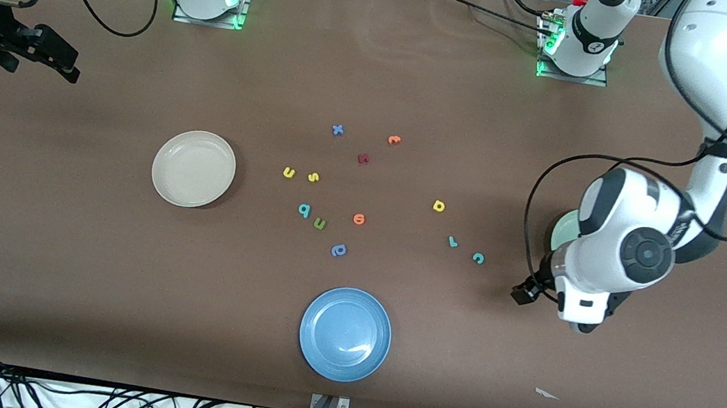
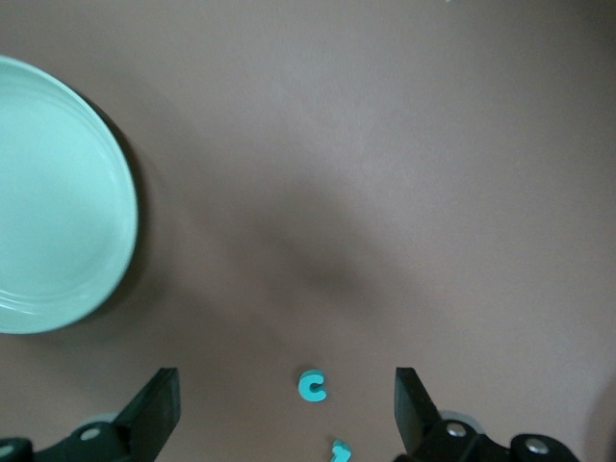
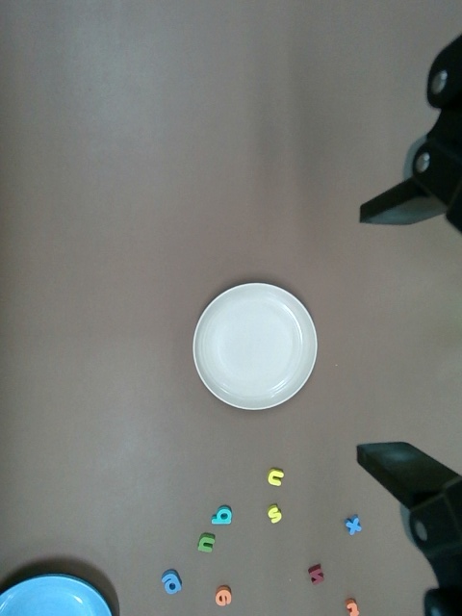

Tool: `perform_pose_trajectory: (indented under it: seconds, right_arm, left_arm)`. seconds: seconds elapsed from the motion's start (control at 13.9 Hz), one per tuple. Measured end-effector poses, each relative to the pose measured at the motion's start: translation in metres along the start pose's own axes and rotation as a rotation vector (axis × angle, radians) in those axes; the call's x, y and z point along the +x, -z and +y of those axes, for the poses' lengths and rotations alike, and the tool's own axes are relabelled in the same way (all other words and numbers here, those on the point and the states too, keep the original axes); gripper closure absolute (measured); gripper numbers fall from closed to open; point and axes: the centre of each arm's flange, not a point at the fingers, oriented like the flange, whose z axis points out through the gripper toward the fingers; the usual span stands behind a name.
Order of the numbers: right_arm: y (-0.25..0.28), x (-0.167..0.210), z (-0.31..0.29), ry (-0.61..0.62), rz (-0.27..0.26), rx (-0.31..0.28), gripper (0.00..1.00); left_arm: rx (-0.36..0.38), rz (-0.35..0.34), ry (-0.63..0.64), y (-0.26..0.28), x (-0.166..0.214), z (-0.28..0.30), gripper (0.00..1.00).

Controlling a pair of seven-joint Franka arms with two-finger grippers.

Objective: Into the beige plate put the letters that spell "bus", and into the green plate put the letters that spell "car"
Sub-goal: 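Grasp the cyan c with the left gripper while the right gripper reaches letters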

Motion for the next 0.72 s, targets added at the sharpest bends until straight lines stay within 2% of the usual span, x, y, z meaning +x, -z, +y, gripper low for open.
perform_pose_trajectory:
  seconds: [0.22, 0.43, 0.5, 0.72]
  right_arm:
    - [0.0, 0.0, 0.0, 0.001, 0.0, 0.0, 0.0]
    - [-0.002, -0.001, -0.004, 0.008, -0.014, -0.001, 0.0]
    - [-0.007, -0.002, -0.01, 0.019, -0.034, -0.003, 0.0]
    - [-0.061, 0.002, -0.068, 0.112, -0.161, -0.022, 0.0]
  left_arm:
    - [0.01, -0.009, -0.035, -0.038, -0.023, 0.013, 0.03]
    - [0.049, -0.031, -0.136, -0.065, -0.043, 0.012, 0.06]
    - [0.06, -0.038, -0.168, -0.071, -0.046, 0.01, 0.06]
    - [0.085, -0.055, -0.218, -0.087, -0.055, 0.006, 0.07]
